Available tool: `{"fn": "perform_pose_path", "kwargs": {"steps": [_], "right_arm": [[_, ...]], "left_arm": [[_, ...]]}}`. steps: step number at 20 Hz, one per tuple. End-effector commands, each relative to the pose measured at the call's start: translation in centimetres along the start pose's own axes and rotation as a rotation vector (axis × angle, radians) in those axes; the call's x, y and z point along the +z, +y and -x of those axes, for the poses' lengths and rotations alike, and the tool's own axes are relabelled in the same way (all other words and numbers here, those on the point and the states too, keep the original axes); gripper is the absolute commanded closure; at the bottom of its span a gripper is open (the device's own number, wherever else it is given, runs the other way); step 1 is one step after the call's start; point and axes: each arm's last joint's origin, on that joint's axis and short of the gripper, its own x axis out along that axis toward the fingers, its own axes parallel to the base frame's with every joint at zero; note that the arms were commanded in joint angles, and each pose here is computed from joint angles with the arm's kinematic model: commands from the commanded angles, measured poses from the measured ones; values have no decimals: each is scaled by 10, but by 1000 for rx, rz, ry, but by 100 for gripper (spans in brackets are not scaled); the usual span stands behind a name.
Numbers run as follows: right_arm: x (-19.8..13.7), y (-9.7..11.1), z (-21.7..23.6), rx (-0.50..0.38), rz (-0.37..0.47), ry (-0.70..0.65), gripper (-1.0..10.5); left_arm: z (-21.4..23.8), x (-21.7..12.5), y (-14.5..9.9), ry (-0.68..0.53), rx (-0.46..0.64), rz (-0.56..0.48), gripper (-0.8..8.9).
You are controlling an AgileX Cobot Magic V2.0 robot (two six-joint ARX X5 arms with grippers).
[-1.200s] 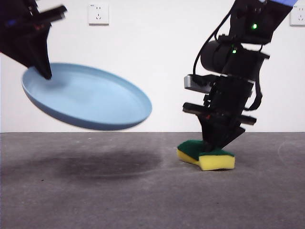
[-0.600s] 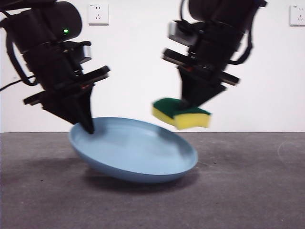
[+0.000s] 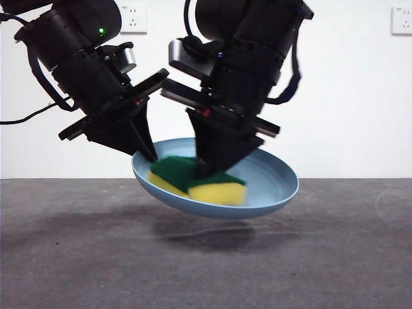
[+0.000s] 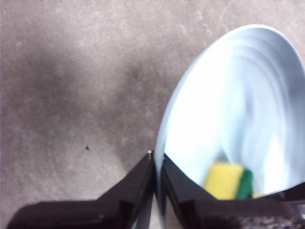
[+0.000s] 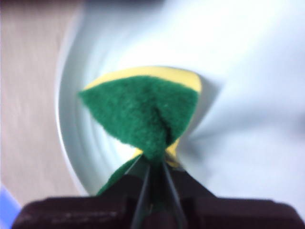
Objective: Pick up the plate,pick up the cloth,clean the plate with the cloth
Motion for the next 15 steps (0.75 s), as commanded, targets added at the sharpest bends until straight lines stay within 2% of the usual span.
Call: {"fn": "perform_pose_path", "kwargs": {"steps": [1,4,5,7,10,12,13,15], "right_arm": [[-10,-5,-5,-137,9,103,963],[-12,-23,4,-379,-13,107,963],[-10,-27,6,-433,-22,85,963],[-6,-35,8,-476,-43,36,963],[1,-43,10,-482,-69,-41,963],[5,-46,10,-436,-79,-94,963],[8,-45,10,-384,-77,-124,963],[15,-42,10,-206,-69,-205,963]], "left_arm": [[1,1,0,-2,-54,27,822],[2,-2,-1,35,-107,33,822],[2,-3,-1,49,-130,35,822],[2,-4,-2,67,-171,36,822],[2,-5,-4,83,-209,38,822],[2,-5,-6,87,-222,34,822],[1,-5,-7,87,-223,32,822],[1,-4,-8,69,-227,26,822]]}}
